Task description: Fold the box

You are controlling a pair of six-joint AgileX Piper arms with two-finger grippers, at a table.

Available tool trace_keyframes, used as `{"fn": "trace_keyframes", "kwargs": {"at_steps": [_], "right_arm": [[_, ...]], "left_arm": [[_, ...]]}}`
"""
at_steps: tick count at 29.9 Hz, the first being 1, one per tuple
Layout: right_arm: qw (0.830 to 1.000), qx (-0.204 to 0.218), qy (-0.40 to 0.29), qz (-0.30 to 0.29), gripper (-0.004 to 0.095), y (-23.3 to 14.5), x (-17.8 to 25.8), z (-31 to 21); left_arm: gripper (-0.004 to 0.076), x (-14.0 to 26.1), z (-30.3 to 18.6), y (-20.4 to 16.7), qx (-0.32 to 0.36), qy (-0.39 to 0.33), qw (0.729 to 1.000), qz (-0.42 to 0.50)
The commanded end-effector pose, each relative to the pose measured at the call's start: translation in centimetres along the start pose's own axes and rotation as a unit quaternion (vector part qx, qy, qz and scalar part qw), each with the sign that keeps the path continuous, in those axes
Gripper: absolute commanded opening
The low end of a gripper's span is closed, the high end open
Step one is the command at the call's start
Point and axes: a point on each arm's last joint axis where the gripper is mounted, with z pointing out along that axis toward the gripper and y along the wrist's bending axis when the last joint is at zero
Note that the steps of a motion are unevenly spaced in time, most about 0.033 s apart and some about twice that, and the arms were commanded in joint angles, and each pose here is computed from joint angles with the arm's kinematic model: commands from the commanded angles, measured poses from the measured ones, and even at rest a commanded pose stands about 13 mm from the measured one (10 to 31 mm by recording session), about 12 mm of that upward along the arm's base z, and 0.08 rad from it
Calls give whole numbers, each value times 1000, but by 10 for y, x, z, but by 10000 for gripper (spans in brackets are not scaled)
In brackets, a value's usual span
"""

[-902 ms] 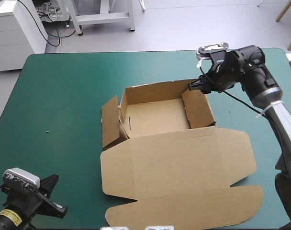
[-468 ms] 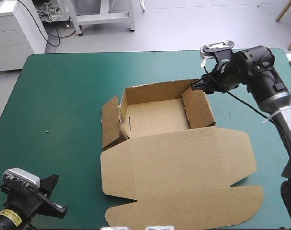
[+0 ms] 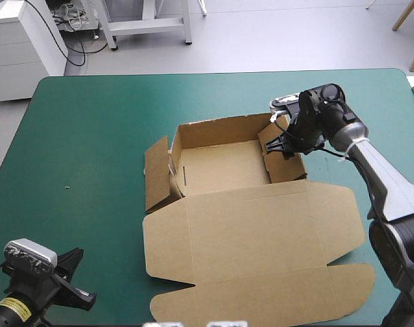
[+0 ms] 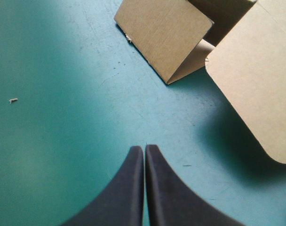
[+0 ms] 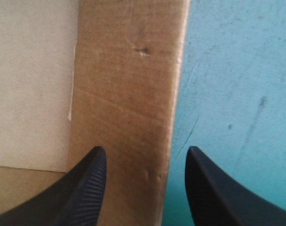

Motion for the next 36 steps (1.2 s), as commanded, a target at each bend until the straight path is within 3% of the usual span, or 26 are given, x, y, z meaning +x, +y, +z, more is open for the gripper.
{"fn": "trace_keyframes", "kwargs": {"at_steps": [1, 8, 10, 14, 24, 36], "right_arm": [[1000, 8, -27, -7, 470, -2, -5, -9], [1000, 7, 0, -9, 435, -1, -8, 14], [1000, 7, -1, -9, 324, -1, -8, 14], [1000, 13, -2, -12, -27, -2, -8, 13], [1000, 17, -22, -11, -22, -3, -7, -3], [987, 23, -161, -2, -22, -10, 27, -119]], "left_arm": [[-8, -11, -3, 0, 0, -36, 999, -6], [-8, -11, -3, 0, 0, -36, 999, -6], [-8, -11, -3, 0, 0, -36, 999, -6], [-8, -11, -3, 0, 0, -36, 999, -6], [-8, -11, -3, 0, 1, -35, 999, -8], [-7, -13, -3, 0, 0, -44, 999, -7]]}}
